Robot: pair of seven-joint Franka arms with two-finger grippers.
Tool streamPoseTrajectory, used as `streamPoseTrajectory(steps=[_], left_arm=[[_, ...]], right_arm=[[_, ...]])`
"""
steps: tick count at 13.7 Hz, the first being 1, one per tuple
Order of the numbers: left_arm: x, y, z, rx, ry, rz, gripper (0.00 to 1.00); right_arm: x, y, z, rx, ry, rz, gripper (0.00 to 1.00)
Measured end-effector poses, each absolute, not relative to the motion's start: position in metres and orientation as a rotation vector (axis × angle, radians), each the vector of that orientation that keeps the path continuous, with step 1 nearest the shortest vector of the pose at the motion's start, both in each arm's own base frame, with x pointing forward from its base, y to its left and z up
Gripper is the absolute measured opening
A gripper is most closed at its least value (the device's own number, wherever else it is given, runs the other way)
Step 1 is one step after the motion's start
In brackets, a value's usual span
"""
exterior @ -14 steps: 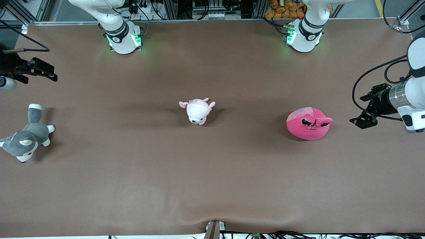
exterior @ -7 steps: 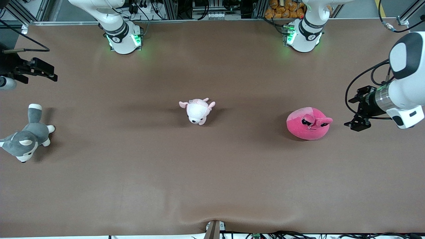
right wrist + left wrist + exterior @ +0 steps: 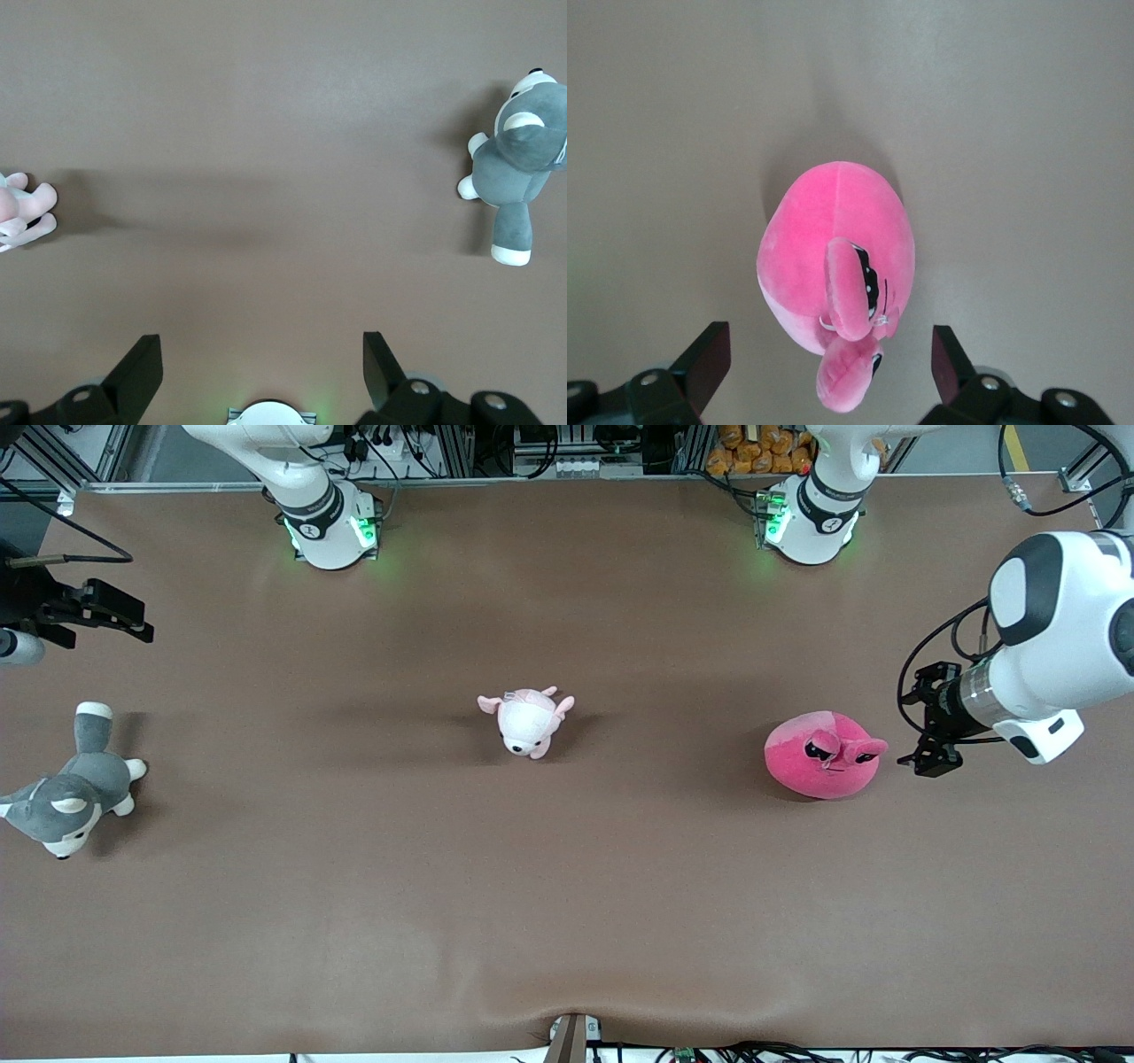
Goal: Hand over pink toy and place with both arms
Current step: 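Move the left gripper toward the pink plush toy, then lower the left gripper and grasp the pink plush toy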
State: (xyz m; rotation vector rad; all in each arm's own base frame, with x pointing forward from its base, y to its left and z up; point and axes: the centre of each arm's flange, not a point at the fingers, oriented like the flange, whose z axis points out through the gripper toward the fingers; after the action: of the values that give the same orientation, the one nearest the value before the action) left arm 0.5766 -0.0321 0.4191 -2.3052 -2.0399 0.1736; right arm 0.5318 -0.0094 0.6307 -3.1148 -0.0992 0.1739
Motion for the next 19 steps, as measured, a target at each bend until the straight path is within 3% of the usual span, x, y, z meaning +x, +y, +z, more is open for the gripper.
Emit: streamPoseTrajectory(steps=[9, 19], left_arm=[[0.566, -0.028, 0.360, -2.268, -2.118, 0.215, 1.00], [0.571, -0.021, 0.349, -2.246, -2.179, 0.238, 0.95]], right_arm=[[0.532, -0.016, 0.623, -3.112, -0.078, 0.202, 1.00], [0.536, -0.028, 0.613, -3.126, -0.053, 0.232, 1.00]])
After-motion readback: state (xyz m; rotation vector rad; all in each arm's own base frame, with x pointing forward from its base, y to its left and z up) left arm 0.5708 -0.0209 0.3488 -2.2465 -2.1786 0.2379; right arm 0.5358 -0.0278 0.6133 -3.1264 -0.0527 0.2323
